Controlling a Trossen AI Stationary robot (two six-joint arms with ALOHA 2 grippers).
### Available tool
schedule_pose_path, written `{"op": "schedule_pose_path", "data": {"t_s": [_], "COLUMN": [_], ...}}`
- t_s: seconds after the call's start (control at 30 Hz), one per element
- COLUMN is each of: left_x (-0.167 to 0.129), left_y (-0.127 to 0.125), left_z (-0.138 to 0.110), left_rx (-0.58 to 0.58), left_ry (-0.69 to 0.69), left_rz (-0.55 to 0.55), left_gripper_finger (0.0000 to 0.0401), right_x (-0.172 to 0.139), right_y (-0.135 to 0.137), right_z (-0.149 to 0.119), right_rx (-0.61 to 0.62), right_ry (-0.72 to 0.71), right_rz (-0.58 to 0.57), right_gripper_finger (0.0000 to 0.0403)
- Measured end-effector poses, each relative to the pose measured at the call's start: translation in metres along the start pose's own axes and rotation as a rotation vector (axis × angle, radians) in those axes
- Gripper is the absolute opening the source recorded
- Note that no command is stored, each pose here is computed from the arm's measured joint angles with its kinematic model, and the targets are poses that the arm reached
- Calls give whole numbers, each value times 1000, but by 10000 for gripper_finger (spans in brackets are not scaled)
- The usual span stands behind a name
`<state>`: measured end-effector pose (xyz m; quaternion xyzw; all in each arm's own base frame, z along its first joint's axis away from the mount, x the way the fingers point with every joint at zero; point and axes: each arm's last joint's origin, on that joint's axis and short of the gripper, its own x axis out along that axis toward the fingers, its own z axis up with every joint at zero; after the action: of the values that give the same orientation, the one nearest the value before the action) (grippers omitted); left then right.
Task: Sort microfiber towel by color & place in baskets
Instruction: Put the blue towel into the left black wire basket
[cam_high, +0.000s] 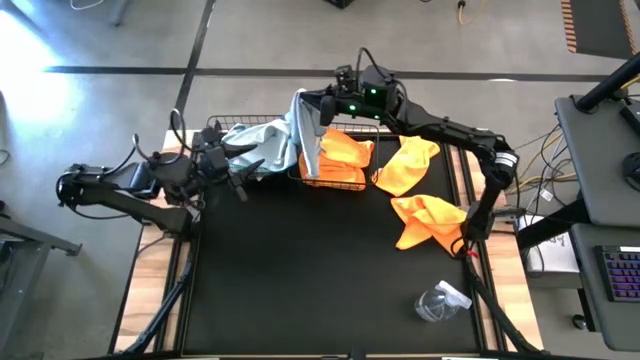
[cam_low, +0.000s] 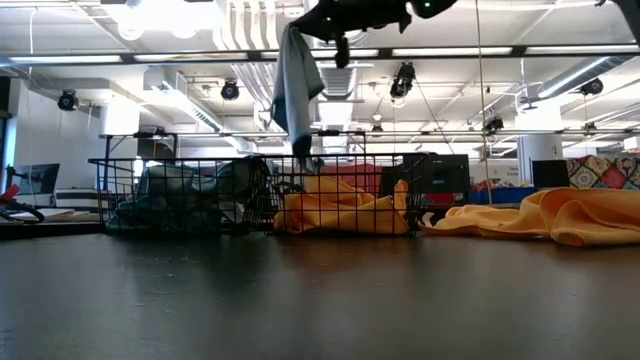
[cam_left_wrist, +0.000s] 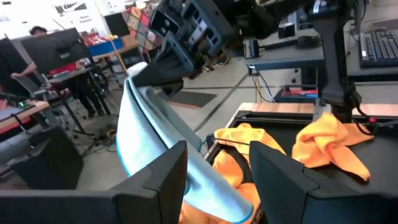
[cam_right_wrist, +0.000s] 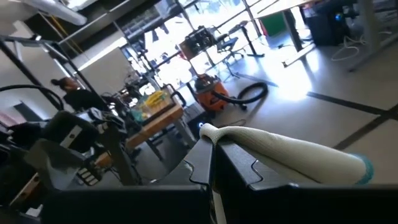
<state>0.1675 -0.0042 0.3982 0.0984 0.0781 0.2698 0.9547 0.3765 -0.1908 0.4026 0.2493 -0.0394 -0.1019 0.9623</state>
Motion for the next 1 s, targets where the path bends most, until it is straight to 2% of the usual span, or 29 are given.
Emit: {"op": "schedule_pose_path", "data": {"t_s": [0.37, 0.6, 0.77, 0.87, 1.0], "left_x": [-16, -20, -20, -20, -20], "left_y": [14, 16, 17, 17, 16], "left_z": [0, -2, -3, -4, -6], "left_rx": [-11, -23, -13, -7, -8], "left_ry": [-16, -4, 8, 18, 29], "left_rz": [6, 4, 2, 1, -1], "left_gripper_finger": [158, 158, 158, 158, 158], "right_x": [50, 70, 85, 93, 102], "right_y": [14, 11, 10, 9, 0], "right_z": [10, 8, 3, -3, -17], "right_rx": [-19, -8, -10, -6, 4], "right_ry": [9, 72, 87, 112, 141], "right_rz": [184, 159, 209, 241, 218], "right_gripper_finger": [9, 9, 9, 9, 9]}}
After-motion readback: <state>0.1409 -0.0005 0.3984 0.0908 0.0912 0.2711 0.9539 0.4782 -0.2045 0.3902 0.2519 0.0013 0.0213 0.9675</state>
